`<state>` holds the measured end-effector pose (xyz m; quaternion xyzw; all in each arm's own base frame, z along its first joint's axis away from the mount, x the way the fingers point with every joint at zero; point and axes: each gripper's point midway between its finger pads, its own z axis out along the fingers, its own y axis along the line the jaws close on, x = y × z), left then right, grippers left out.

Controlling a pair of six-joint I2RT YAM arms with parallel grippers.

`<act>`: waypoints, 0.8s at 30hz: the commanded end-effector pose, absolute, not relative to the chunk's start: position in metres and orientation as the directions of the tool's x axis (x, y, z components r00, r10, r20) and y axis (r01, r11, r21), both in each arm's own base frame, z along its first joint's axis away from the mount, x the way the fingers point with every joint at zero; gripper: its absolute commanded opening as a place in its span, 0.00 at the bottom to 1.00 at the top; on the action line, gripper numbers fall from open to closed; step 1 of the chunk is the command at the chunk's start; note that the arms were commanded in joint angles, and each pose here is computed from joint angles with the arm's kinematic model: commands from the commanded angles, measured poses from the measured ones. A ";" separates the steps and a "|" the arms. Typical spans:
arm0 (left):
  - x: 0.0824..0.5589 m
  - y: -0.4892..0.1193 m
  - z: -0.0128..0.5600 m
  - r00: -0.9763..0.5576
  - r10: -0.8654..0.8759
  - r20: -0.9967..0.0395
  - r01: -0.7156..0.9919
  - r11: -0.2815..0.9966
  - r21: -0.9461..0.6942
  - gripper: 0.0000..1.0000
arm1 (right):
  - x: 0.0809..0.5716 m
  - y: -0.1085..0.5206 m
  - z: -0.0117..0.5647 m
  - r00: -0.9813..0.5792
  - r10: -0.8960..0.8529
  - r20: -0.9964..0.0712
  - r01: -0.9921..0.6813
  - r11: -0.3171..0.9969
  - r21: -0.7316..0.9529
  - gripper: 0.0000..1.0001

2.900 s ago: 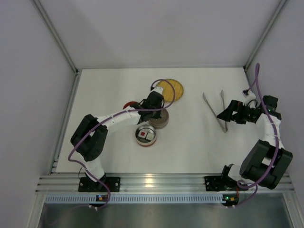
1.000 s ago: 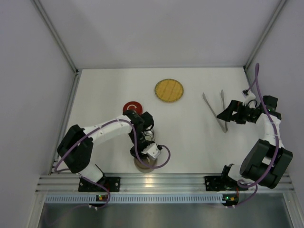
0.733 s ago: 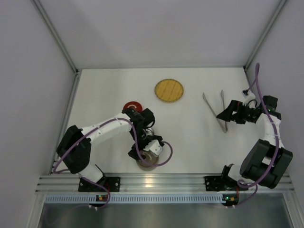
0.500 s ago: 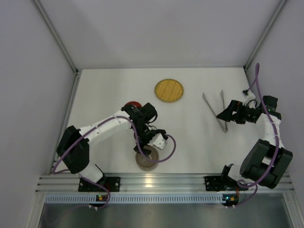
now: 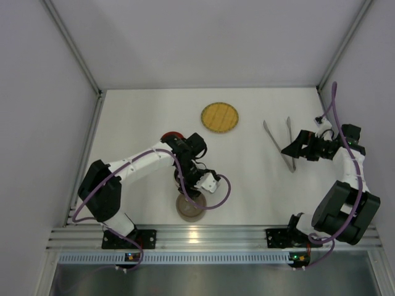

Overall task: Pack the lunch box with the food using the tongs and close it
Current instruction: Close the box lid on the packing box.

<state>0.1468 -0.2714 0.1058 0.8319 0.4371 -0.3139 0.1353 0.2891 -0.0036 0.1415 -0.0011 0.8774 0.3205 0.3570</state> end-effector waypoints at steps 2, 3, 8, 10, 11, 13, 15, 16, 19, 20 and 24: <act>0.141 -0.275 0.116 0.452 0.581 -0.677 0.780 -0.625 -0.015 0.71 | 0.295 -0.009 0.145 -0.721 0.208 -0.661 -0.268 0.796 0.543 0.99; 0.138 -0.276 0.120 0.451 0.565 -0.691 0.776 -0.631 -0.009 0.80 | 0.295 -0.009 0.145 -0.721 0.205 -0.662 -0.270 0.797 0.541 0.99; 0.130 -0.268 0.122 0.453 0.569 -0.687 0.760 -0.649 -0.037 0.84 | 0.295 -0.009 0.144 -0.725 0.206 -0.657 -0.269 0.794 0.545 0.99; 0.128 -0.262 0.119 0.451 0.586 -0.673 0.747 -0.661 -0.074 0.83 | 0.295 -0.009 0.144 -0.724 0.205 -0.658 -0.271 0.794 0.545 0.99; 0.127 -0.262 0.119 0.448 0.589 -0.672 0.746 -0.661 -0.082 0.83 | 0.295 -0.009 0.144 -0.725 0.205 -0.657 -0.269 0.794 0.545 0.99; 0.125 -0.261 0.118 0.450 0.586 -0.674 0.739 -0.668 -0.089 0.82 | 0.295 -0.009 0.143 -0.726 0.204 -0.656 -0.269 0.795 0.544 0.99; 0.125 -0.261 0.116 0.444 0.593 -0.672 0.739 -0.667 -0.100 0.82 | 0.295 -0.009 0.143 -0.727 0.204 -0.655 -0.268 0.794 0.545 0.99; 0.126 -0.260 0.114 0.442 0.597 -0.669 0.739 -0.665 -0.105 0.82 | 0.295 -0.009 0.142 -0.728 0.205 -0.654 -0.267 0.794 0.546 0.99; 0.136 -0.265 0.105 0.452 0.609 -0.652 0.754 -0.651 -0.086 0.81 | 0.295 -0.009 0.143 -0.728 0.205 -0.654 -0.267 0.794 0.546 0.99; 0.139 -0.264 0.099 0.456 0.620 -0.638 0.759 -0.646 -0.086 0.81 | 0.296 -0.009 0.143 -0.726 0.203 -0.657 -0.270 0.795 0.543 1.00; 0.155 -0.276 0.095 0.469 0.619 -0.630 0.779 -0.627 -0.037 0.81 | 0.295 -0.009 0.141 -0.731 0.201 -0.653 -0.269 0.793 0.546 0.99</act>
